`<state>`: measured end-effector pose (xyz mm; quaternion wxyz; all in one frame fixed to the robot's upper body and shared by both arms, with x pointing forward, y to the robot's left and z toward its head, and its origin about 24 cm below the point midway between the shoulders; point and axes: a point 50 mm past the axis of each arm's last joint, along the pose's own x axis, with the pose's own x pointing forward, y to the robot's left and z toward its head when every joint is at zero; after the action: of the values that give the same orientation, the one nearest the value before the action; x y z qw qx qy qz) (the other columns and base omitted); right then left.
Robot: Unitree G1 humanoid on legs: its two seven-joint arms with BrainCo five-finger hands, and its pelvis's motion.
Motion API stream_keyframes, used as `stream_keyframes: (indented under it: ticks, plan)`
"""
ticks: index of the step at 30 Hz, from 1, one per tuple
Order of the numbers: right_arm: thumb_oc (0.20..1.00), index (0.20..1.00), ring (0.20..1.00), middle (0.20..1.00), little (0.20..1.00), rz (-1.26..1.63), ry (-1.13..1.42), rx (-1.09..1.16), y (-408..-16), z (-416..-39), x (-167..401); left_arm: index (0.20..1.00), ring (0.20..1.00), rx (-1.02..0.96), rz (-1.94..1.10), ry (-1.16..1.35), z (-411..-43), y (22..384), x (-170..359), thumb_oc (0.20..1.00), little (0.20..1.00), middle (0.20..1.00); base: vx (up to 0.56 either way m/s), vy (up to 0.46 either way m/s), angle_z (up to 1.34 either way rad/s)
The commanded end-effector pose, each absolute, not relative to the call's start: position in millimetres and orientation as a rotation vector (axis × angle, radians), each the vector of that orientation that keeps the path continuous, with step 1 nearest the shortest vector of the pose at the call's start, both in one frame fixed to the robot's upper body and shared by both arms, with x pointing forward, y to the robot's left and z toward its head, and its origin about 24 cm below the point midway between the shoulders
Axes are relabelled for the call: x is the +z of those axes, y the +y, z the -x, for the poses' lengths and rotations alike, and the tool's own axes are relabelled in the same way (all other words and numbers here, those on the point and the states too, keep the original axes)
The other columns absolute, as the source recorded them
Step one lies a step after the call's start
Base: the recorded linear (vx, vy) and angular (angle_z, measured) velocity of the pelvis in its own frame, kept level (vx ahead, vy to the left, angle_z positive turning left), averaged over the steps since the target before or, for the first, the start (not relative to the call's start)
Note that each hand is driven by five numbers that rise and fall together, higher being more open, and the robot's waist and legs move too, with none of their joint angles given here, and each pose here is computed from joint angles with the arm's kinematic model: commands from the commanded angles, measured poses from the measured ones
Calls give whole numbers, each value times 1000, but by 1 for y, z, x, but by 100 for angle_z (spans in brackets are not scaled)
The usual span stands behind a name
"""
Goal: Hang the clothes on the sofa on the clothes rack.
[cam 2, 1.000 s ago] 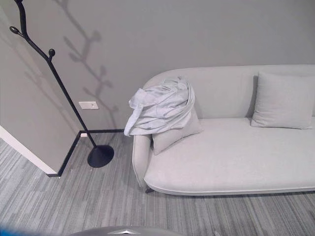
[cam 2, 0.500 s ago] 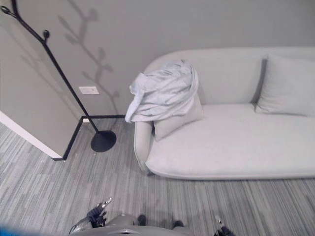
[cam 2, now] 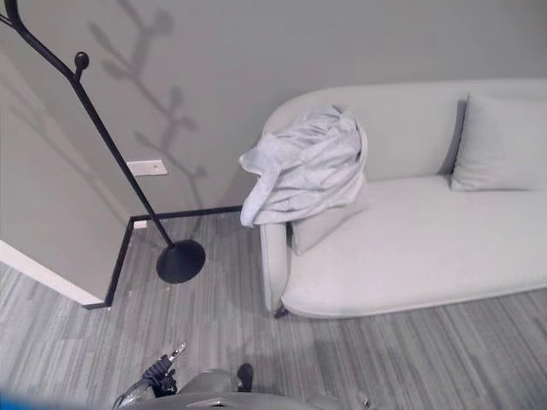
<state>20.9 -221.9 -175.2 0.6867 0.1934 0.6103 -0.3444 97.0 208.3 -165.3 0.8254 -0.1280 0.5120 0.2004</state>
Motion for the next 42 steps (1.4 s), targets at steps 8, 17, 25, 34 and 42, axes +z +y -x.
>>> stream_keyframes:
  ticks: [8, 17, 25, 34, 42]
  plan:
    - [1000, 1000, 1000, 1000, 1000, -249, 958, -682, -251, -123, -147, 1000, 1000, 426, 114, 1092, -88, 225, -163, 1000, 1000, 1000, 207, 202, 3]
    - [1000, 1000, 1000, 1000, 1000, 442, 265, -582, -293, -213, -12, 1000, 1000, 426, 144, 702, -170, 222, -119, 1000, 1000, 1000, 201, -24, 22]
    - [1000, 1000, 1000, 1000, 1000, 799, 125, -612, -306, -207, 31, 1000, 1000, 317, 112, 638, -186, 200, -106, 1000, 1000, 1000, 261, -188, 66]
    - [1000, 1000, 1000, 1000, 1000, 801, 197, -539, -309, -219, 22, 1000, 1000, 315, 101, 731, -156, 203, -120, 1000, 1000, 1000, 69, -45, 33]
    - [1000, 1000, 1000, 1000, 1000, 1182, -40, -465, -319, -242, 82, 1000, 1000, 326, 80, 744, -149, 209, -124, 1000, 1000, 1000, 17, 23, -15]
